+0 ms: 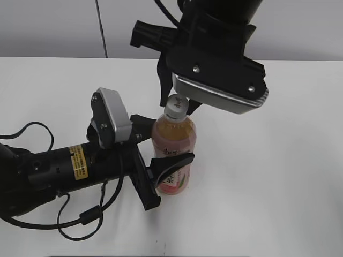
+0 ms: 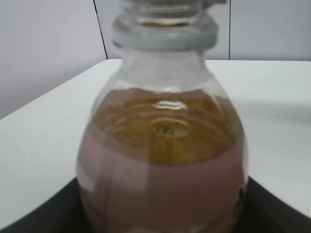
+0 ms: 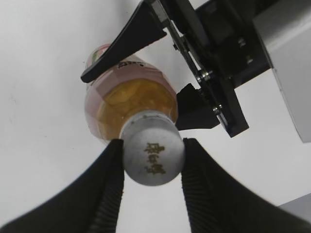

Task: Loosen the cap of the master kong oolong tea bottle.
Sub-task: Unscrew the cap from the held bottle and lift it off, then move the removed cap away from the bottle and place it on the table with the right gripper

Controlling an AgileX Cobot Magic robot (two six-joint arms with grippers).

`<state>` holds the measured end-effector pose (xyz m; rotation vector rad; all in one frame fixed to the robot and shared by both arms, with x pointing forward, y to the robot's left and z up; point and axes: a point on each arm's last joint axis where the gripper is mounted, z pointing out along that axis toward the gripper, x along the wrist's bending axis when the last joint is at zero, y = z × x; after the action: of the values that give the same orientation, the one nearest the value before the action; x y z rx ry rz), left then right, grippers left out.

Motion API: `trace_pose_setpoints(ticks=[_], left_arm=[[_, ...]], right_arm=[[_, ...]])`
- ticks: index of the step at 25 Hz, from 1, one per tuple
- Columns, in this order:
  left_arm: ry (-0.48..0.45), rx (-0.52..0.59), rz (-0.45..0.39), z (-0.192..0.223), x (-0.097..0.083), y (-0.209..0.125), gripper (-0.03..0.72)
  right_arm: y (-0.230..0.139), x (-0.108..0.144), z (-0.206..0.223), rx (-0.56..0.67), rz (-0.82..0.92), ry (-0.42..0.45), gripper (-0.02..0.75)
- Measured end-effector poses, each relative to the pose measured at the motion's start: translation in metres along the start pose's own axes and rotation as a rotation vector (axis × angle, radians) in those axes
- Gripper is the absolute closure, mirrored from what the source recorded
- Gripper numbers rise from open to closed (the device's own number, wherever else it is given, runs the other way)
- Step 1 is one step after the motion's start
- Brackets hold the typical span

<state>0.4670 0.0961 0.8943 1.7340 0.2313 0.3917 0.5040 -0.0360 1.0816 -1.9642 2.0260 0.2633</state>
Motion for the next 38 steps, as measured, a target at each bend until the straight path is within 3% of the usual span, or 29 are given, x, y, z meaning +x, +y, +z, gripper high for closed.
trace_pose_setpoints(ticks=[12,21,29,38], left_arm=[[0.01,0.002,-0.013,0.0,0.001,0.0,0.252],[0.013,0.001,-0.016,0.0,0.001,0.0,0.252],[0.013,0.002,-0.016,0.0,0.001,0.0,0.252],[0.013,0.002,-0.016,0.0,0.001,0.0,0.252]], right_arm=[[0.002,-0.004,-0.005,-0.021,0.005,-0.021,0.458],[-0.001,-0.006,-0.011,0.004,0.149,-0.022,0.458],[-0.022,0.01,-0.021,0.095,0.491,0.003,0.458],[-0.079,0.084,-0.038,0.196,1.093,-0.004,0.458]])
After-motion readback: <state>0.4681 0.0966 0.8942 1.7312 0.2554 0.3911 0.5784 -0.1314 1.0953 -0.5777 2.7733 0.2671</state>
